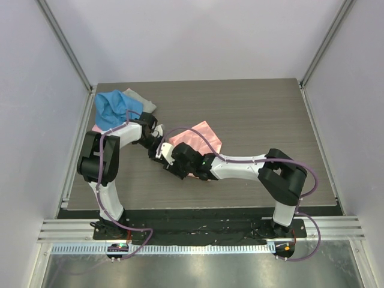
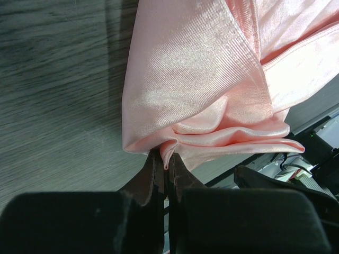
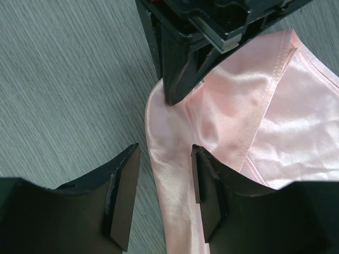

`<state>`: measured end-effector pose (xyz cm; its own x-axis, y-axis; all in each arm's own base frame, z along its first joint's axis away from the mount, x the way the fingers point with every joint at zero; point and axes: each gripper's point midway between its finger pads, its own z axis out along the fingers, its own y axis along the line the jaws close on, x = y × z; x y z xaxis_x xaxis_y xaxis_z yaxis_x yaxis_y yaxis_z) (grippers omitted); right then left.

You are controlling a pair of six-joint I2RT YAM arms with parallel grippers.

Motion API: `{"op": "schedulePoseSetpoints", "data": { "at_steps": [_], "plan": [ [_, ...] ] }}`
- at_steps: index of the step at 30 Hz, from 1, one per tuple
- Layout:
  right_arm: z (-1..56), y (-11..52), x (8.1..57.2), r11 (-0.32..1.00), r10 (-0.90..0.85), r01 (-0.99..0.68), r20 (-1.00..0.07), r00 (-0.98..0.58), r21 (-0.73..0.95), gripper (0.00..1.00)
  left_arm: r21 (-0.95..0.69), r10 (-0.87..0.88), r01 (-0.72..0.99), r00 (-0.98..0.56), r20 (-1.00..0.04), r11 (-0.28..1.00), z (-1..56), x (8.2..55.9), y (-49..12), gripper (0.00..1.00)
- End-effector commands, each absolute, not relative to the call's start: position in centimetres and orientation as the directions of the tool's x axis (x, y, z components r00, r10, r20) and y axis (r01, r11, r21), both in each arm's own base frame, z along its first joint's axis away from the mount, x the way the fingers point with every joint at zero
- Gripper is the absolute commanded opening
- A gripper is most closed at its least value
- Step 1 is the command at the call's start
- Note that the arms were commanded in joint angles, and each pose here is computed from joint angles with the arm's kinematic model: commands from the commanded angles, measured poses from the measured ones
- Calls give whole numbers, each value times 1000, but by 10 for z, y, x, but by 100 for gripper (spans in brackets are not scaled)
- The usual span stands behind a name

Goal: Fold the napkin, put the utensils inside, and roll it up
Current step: Roll the napkin with the utensil

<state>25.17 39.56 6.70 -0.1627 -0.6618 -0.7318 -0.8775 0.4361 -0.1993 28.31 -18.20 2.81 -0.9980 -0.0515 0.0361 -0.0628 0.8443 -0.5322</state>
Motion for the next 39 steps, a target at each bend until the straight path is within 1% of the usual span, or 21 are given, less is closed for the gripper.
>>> {"op": "schedulePoseSetpoints", "data": {
  "at_steps": [1,8,13,19,24,26,29,30,31,32,34,35,37,38,39],
  "plan": [
    [67,404,249,402,-660,-887,-744,-107,-229,50,-545,-38,-55,-998,43,837,33,286,-183,0],
    [50,402,252,394,-694,-884,-712,-107,-251,48,-547,-35,-53,-998,43,835,34,287,-183,0],
    [42,395,264,424,-721,-853,-683,-114,-306,48,-550,-28,-48,-999,44,834,35,286,-184,0],
    [27,381,273,428,-771,-823,-626,-118,-372,48,-561,-17,-37,-999,41,827,38,286,-185,0],
    [15,376,270,412,-792,-830,-598,-123,-375,47,-576,-2,-28,-999,45,817,39,284,-187,0],
    [11,377,266,393,-796,-849,-593,-122,-353,44,-579,4,-23,-999,44,815,39,284,-188,0],
    [0,372,254,348,-820,-888,-557,-133,-301,32,-586,10,-15,-999,40,810,40,284,-189,0],
    [-2,378,248,323,-816,-911,-563,-131,-257,29,-589,10,-15,-999,38,808,40,285,-189,0],
    [-3,379,243,310,-818,-923,-559,-137,-228,24,-591,6,-16,-999,35,806,42,286,-190,0],
    [-7,377,239,297,-830,-935,-537,-152,-195,22,-593,3,-16,-1000,31,805,43,287,-190,5],
    [-11,383,226,270,-826,-957,-536,-175,-103,18,-594,-17,-20,-1000,11,804,46,293,-190,14],
    [-13,382,222,265,-833,-962,-519,-191,-71,15,-595,-25,-21,-1000,2,804,47,295,-189,24],
    [-15,384,216,254,-829,-967,-515,-217,-3,11,-576,-42,-18,-999,-29,817,49,301,-185,34],
    [-13,385,215,262,-826,-965,-512,-237,23,8,-571,-48,-14,-998,-44,821,53,302,-183,43],
    [-14,384,214,264,-825,-963,-506,-250,46,7,-563,-57,-16,-997,-54,826,54,304,-180,47]
  ]
}}
